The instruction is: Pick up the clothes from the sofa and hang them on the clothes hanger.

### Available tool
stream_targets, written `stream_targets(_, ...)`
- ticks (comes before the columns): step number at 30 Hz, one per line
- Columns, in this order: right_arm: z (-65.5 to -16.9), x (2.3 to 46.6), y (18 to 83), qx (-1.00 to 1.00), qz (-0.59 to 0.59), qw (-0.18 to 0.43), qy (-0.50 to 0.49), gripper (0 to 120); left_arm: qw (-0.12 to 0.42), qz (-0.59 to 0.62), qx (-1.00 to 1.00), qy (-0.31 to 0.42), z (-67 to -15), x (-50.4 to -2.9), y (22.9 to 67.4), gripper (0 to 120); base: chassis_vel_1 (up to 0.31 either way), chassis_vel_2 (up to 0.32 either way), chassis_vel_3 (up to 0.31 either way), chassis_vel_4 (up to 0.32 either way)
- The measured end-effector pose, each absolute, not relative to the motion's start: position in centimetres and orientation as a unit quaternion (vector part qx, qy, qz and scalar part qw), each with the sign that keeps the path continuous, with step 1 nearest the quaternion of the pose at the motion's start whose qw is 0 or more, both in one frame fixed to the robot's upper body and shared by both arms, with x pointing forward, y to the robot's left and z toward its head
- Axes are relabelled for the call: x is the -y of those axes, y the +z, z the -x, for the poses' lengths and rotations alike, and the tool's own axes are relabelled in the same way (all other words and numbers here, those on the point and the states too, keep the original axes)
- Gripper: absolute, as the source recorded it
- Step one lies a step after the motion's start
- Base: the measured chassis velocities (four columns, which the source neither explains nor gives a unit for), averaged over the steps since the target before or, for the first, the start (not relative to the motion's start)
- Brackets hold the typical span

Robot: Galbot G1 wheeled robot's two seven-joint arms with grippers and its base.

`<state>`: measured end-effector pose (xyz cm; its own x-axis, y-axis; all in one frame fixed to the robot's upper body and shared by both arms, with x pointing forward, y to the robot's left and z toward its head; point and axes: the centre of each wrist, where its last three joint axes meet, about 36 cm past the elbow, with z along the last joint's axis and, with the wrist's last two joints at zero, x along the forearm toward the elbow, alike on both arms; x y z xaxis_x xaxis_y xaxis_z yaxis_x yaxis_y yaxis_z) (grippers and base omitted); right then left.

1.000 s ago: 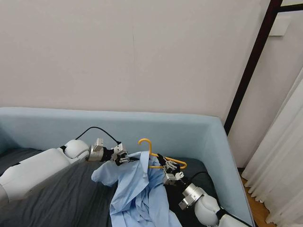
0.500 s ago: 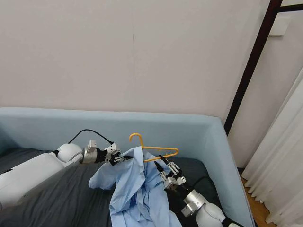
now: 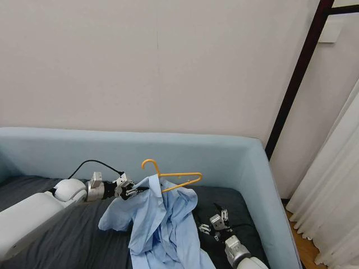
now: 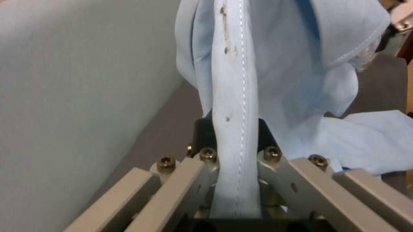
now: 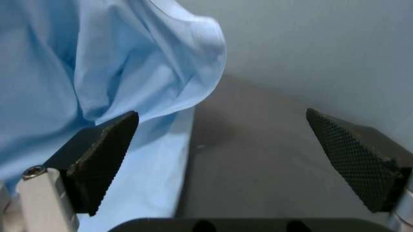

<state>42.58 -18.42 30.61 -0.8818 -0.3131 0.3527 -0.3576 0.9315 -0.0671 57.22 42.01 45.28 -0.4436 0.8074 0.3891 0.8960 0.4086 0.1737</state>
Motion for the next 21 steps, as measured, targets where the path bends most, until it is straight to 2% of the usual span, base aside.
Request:
stream_targets(8, -47.8, 16.3, 30.5, 0.956, -0.170, 0.232, -0.051, 100, 0.127, 0.514, 0.830, -0.177, -55.6, -42.7, 44.3, 1, 0.000, 0.000, 0.000, 0.000)
stream_targets(21, -52.6, 15.1, 27.9, 0.953, -0.148, 0.251, -0.084, 98, 0.125, 0.520, 0.824, -0.186, -53.4, -43.8, 46.0, 1, 0.000, 0.000, 0.000, 0.000)
